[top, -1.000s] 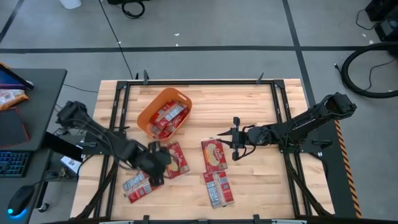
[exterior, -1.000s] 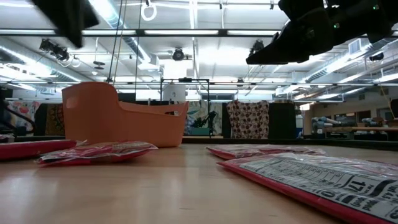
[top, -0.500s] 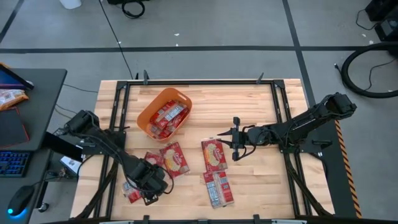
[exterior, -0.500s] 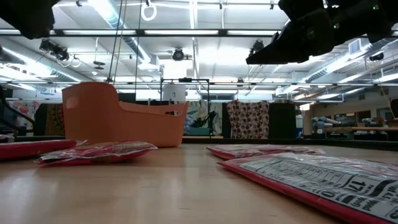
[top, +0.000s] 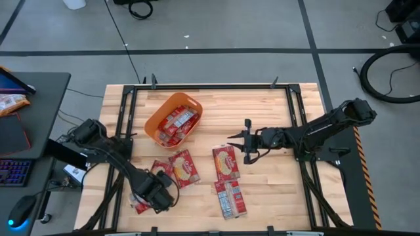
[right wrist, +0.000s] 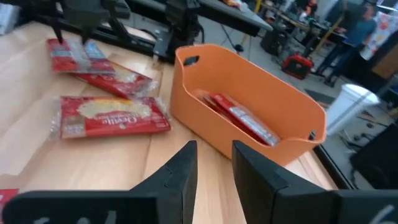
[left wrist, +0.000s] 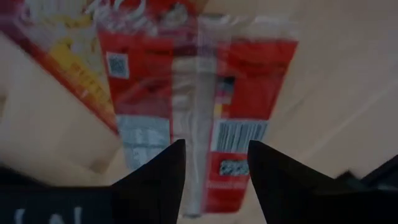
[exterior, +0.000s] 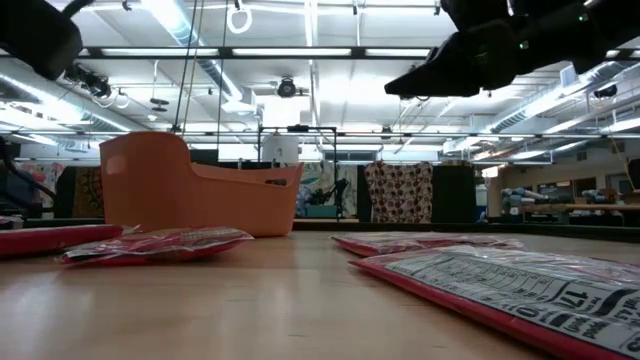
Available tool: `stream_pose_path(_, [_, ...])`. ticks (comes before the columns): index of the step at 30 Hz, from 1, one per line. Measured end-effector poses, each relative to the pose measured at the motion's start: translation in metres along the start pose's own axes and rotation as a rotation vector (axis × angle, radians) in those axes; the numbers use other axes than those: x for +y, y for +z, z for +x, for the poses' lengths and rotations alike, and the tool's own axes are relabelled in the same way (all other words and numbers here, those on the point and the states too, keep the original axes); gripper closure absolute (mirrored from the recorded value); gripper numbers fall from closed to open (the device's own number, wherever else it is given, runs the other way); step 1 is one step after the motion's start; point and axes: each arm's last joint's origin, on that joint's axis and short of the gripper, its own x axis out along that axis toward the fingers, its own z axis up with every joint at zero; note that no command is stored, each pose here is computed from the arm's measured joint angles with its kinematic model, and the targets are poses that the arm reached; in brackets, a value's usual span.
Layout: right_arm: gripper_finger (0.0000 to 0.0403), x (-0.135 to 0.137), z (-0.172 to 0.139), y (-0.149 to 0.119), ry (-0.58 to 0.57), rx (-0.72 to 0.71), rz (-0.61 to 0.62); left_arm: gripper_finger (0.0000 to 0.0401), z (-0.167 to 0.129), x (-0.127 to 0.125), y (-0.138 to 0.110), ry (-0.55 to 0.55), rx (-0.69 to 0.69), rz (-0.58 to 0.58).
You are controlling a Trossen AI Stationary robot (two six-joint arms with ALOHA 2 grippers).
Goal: Sort popcorn bags into baskets
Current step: Put the red popcorn bag into the orange bin
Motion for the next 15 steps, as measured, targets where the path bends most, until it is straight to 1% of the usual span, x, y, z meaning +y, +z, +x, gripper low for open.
stream_pose_path(4, [0.0298,-0.003,0.001,0.000,0.036,-0.013,0.006,0.0225,0.006,-0.003,-0.006,0.026,-0.026,0.049])
stream_pose_path(11, [0.0298,-0.003,0.001,-0.001,0.049,-0.015,0.028,0.0225,0.025,0.002,-0.011,0.103,-0.032,0.065])
stream_pose_path(15, [0.0298,-0.002,0.001,-0.001,0.052,-0.010,0.037,0.0226,0.034,0.001,-0.011,0.093,-0.042,0.084])
